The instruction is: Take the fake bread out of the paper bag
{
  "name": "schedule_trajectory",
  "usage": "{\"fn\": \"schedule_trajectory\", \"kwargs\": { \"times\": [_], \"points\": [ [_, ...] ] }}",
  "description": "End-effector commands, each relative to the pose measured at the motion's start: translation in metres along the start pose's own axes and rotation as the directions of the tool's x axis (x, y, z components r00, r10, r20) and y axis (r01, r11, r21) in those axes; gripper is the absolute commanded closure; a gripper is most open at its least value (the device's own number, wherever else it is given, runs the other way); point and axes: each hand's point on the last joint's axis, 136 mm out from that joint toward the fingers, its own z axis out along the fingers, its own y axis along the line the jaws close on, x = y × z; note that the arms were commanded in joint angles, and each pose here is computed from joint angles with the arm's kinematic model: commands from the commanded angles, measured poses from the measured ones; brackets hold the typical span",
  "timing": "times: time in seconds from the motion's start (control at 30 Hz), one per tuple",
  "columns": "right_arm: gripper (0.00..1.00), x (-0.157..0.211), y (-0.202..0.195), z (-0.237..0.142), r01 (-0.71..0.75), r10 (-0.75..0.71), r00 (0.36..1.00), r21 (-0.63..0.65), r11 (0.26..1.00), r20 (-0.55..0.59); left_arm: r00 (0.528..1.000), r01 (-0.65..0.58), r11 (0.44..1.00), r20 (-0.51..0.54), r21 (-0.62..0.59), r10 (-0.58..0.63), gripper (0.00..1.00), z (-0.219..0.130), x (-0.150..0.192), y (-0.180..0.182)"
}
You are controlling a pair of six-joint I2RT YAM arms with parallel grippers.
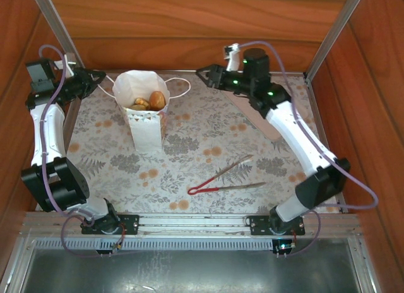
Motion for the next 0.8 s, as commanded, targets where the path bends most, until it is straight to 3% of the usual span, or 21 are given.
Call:
{"fn": "schedule_trajectory", "kwargs": {
  "times": [0.0,0.1,0.27,0.43,0.57,0.77],
  "points": [
    [0.31,-0.001,-0.05,-0.039,0.016,-0.028,0.998,0.215,0.976,0.056,1.0,0.003,0.999,-0.031,0.036,-0.002,0.81,0.0,0.004,-0.005],
    [0.27,0.011,-0.109,-0.063,-0.061,0.041,0.997,0.368,0.928,0.061,1.0,0.006,0.999,-0.027,0.034,-0.005,0.81,-0.002,0.005,-0.007],
    [0.34,0.054,-0.202,-0.073,-0.194,0.25,0.968,0.527,0.827,-0.035,1.0,0.026,1.0,-0.013,0.014,-0.026,0.82,-0.004,0.008,-0.005],
    [0.4,0.09,-0.258,-0.042,-0.117,0.321,0.915,0.599,0.792,-0.245,0.999,0.039,0.999,0.0,0.003,-0.039,0.82,-0.006,0.009,-0.006],
    [0.47,0.104,-0.309,-0.022,-0.039,0.361,0.87,0.683,0.73,-0.336,0.999,0.049,0.999,0.004,0.0,-0.049,0.82,-0.006,0.009,-0.006],
    [0.49,0.111,-0.356,0.003,0.086,0.356,0.818,0.708,0.701,-0.452,0.999,0.046,0.999,0.009,0.006,-0.046,0.82,-0.008,0.009,-0.01]
  ]
}}
